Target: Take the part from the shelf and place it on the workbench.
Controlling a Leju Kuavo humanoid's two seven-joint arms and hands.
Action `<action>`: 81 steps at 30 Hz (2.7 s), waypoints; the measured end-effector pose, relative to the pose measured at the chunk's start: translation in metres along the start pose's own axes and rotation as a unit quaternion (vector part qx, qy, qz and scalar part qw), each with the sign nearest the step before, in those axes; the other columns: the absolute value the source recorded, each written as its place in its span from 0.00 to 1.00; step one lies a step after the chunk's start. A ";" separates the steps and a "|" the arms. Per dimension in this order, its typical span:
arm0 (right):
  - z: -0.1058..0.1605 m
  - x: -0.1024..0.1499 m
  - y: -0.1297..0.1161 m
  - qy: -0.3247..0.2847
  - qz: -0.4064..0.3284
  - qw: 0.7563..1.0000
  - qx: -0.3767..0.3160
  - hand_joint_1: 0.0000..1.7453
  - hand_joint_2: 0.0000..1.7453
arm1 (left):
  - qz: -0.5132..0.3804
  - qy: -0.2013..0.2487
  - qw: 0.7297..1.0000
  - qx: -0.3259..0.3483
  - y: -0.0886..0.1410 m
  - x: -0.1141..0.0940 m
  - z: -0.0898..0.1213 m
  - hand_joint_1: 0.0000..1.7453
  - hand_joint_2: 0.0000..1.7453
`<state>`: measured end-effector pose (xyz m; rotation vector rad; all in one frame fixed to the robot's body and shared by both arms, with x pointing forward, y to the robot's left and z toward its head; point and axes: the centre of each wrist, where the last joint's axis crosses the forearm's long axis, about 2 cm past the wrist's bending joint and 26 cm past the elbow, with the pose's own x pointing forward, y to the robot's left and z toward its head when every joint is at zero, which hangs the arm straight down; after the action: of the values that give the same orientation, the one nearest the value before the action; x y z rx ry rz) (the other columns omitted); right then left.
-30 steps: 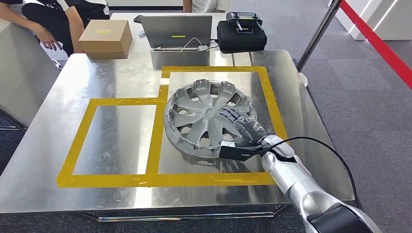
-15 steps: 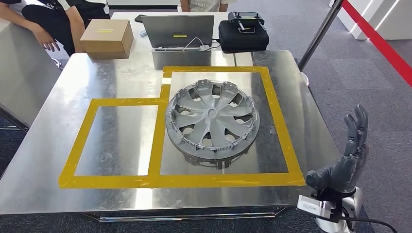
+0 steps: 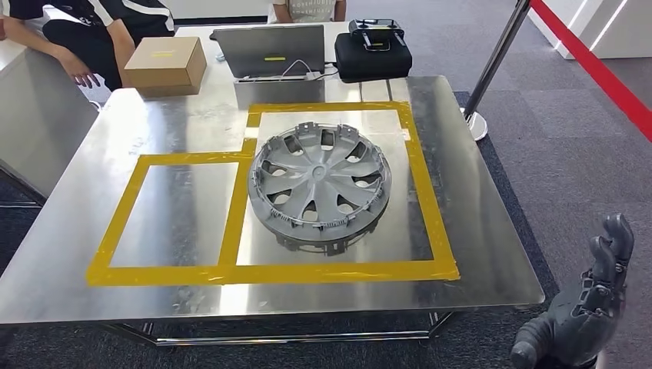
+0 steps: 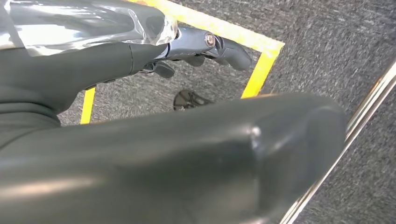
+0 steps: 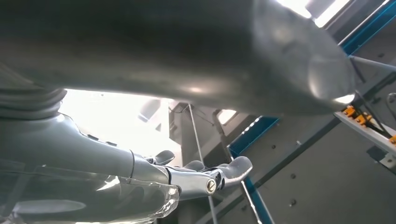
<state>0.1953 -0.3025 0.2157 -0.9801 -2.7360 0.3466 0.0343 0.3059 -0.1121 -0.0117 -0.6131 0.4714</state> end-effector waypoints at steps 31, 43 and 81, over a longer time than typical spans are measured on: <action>0.105 -0.021 -0.078 0.301 0.059 0.950 0.054 0.00 0.00 | -0.012 0.003 1.000 -0.007 -0.003 0.002 -0.002 0.00 0.00; 0.277 -0.029 -0.060 0.593 0.037 0.758 0.267 0.00 0.00 | -0.010 -0.004 1.000 -0.003 -0.008 0.005 -0.004 0.00 0.00; 0.348 0.072 0.015 0.818 -0.146 0.289 0.475 0.00 0.00 | -0.091 0.018 0.995 -0.035 -0.004 0.011 -0.007 0.00 0.00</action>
<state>0.0532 -0.2965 -0.1104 -0.0122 -0.3520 0.3803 0.0476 0.3080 -0.1107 -0.0291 -0.5897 0.2719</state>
